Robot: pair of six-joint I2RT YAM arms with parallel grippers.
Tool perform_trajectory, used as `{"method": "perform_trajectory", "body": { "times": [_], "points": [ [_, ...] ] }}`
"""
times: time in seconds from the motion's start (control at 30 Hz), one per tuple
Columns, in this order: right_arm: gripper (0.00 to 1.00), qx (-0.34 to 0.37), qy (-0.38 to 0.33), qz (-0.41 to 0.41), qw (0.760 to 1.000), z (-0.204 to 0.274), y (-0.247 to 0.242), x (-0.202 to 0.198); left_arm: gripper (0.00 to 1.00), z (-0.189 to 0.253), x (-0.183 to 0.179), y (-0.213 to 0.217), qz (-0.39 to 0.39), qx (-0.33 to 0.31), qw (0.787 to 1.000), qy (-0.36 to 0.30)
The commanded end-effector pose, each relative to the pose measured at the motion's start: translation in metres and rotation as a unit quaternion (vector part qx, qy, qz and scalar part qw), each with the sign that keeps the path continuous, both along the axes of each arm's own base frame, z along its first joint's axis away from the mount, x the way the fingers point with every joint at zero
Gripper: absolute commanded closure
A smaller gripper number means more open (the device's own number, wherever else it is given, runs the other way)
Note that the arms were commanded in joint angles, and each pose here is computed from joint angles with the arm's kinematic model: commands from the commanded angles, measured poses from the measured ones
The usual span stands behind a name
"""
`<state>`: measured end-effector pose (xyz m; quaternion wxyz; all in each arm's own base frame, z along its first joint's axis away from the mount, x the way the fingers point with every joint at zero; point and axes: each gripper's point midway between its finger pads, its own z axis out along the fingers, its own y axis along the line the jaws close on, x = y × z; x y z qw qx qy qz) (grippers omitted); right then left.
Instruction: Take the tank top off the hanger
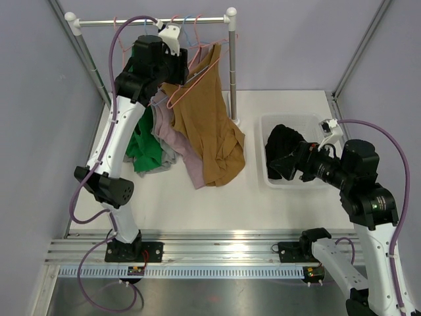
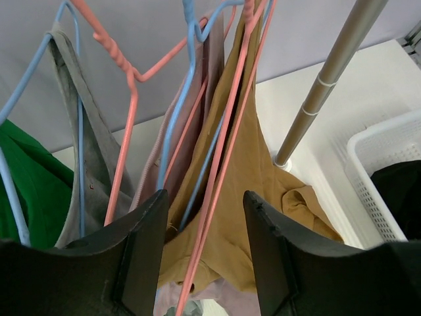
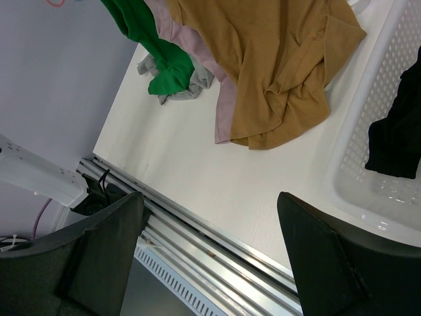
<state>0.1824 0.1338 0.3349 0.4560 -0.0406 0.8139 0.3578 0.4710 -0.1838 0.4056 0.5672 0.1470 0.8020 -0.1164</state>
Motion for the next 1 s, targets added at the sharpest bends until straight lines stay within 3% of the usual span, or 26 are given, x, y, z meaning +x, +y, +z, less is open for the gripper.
{"method": "perform_trajectory", "body": {
  "times": [0.0,0.5,0.97],
  "points": [
    [0.11,0.015,-0.022,0.018,0.999,0.019,0.005,-0.009,0.48,0.017,0.009,0.010,0.011,0.007,0.999,-0.030],
    [0.12,0.017,-0.011,0.022,1.000,0.015,0.008,-0.001,0.45,0.053,-0.019,0.018,0.004,0.007,0.998,-0.070],
    [0.12,0.020,-0.012,0.025,0.999,0.017,0.008,-0.002,0.49,0.022,0.008,0.017,0.013,0.024,0.999,-0.041]
  ]
}}
